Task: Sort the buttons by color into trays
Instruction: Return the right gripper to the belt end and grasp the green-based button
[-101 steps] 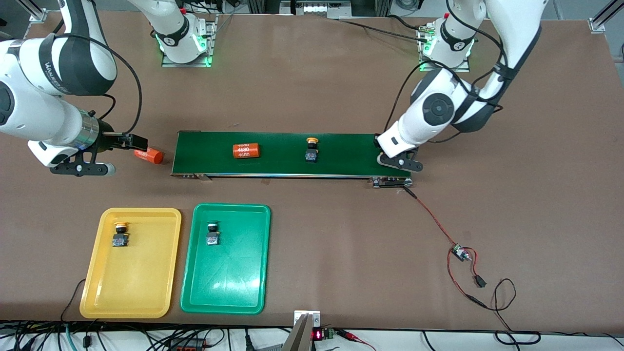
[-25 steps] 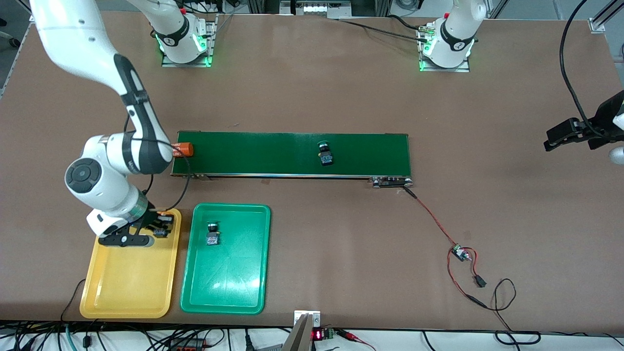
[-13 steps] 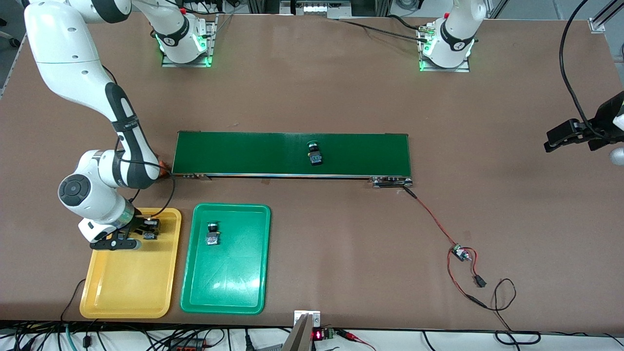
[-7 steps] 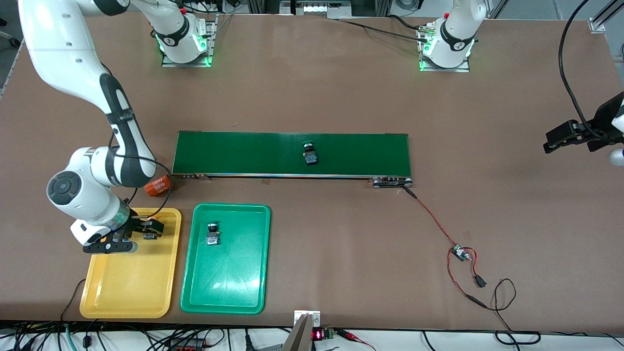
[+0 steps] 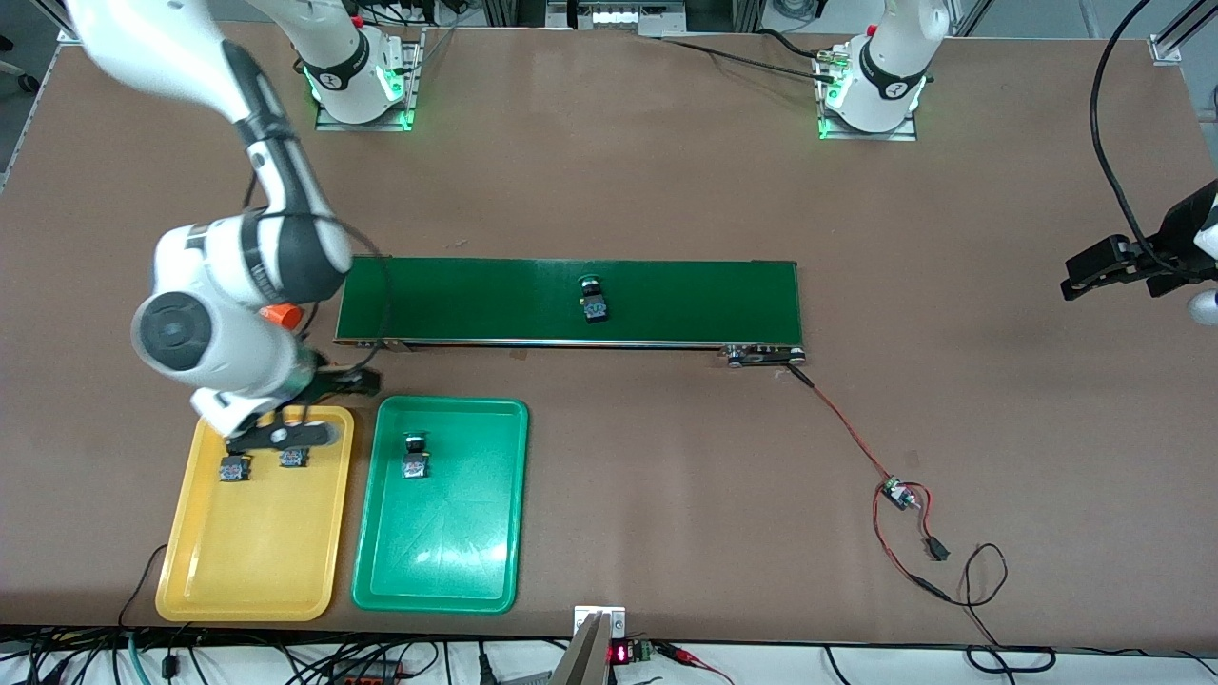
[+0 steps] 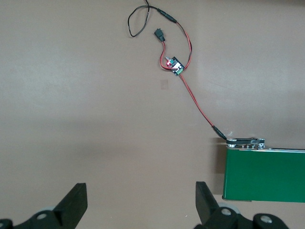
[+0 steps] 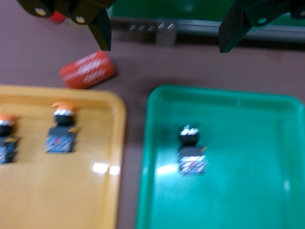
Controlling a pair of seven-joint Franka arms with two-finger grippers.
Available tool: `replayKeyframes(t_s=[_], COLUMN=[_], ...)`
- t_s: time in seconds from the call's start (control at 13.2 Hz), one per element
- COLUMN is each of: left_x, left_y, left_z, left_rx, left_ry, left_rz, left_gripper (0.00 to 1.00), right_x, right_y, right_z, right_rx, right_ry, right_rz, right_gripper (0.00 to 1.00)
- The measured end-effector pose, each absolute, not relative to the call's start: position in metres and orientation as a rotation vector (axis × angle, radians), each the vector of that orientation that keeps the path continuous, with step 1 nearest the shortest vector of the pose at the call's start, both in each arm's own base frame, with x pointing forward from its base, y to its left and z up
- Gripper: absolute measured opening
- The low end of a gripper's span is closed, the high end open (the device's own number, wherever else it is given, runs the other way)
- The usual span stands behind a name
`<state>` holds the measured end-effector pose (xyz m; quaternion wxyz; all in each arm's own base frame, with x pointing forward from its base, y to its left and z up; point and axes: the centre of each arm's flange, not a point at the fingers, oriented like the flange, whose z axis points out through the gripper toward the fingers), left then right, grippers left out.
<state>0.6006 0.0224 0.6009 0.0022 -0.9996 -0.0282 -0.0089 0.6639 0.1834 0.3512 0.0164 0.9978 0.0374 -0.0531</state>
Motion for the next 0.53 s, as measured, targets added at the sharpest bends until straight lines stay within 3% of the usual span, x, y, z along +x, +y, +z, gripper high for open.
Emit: replayKeyframes(t_s=[0.53], left_x=[0.601], left_y=[0.023], left_z=[0.601], left_rx=[-3.136], left_ry=[-0.090], left_rz=[-0.030], left_gripper=[1.00], right_x=[0.594], right_y=[0.329], right_z=[0.340], right_rx=[3.064], right_ry=[0.411], right_rz=[-0.250], right_gripper=[1.00])
